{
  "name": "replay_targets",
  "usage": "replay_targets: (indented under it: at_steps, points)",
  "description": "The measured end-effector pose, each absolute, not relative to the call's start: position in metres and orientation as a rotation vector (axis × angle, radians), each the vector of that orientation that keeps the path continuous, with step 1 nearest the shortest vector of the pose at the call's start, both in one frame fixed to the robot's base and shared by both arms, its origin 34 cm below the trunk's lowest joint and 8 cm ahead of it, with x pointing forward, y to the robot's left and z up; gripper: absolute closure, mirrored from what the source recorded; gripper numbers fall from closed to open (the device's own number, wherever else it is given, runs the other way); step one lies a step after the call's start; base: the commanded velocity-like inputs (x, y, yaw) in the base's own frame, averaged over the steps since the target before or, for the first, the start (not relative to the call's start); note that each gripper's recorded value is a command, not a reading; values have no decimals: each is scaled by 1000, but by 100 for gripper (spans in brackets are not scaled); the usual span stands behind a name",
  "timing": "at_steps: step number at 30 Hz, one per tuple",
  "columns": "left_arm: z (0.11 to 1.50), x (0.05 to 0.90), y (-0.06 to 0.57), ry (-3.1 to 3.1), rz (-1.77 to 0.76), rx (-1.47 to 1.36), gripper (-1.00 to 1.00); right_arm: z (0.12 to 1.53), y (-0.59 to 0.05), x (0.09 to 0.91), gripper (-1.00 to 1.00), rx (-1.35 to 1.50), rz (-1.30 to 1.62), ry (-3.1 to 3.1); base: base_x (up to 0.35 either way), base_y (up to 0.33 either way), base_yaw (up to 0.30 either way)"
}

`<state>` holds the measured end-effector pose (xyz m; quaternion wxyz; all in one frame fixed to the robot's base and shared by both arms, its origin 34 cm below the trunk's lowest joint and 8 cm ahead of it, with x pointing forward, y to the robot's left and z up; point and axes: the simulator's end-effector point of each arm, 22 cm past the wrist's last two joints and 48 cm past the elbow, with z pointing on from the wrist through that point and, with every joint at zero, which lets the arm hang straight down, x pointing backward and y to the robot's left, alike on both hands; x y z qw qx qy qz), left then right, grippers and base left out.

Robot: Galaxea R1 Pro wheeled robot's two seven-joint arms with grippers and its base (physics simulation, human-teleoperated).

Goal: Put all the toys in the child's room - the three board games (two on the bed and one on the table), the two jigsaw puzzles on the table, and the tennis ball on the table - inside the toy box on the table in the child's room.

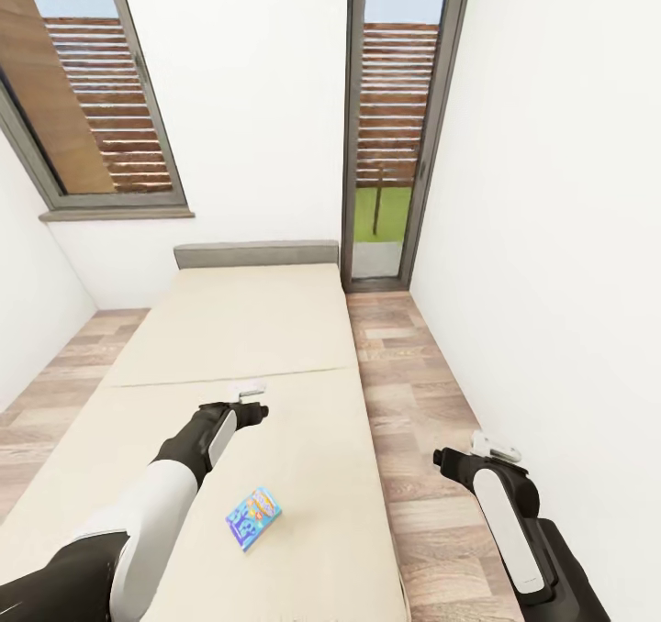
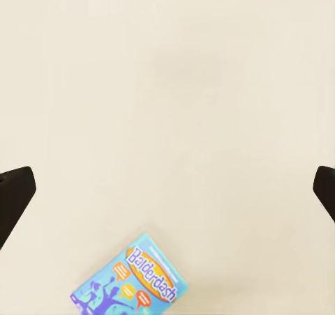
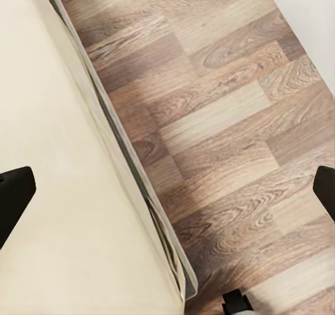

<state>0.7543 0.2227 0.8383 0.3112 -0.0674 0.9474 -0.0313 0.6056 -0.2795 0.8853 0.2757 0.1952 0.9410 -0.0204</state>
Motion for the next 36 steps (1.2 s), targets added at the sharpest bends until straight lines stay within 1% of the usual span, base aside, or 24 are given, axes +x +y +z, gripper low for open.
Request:
replay_targets:
  at_steps: [36]
  points:
    - [812, 754, 225, 2528, -81, -183, -100, 857, -280, 598, -100, 532, -70, 2584, 0, 0, 0]
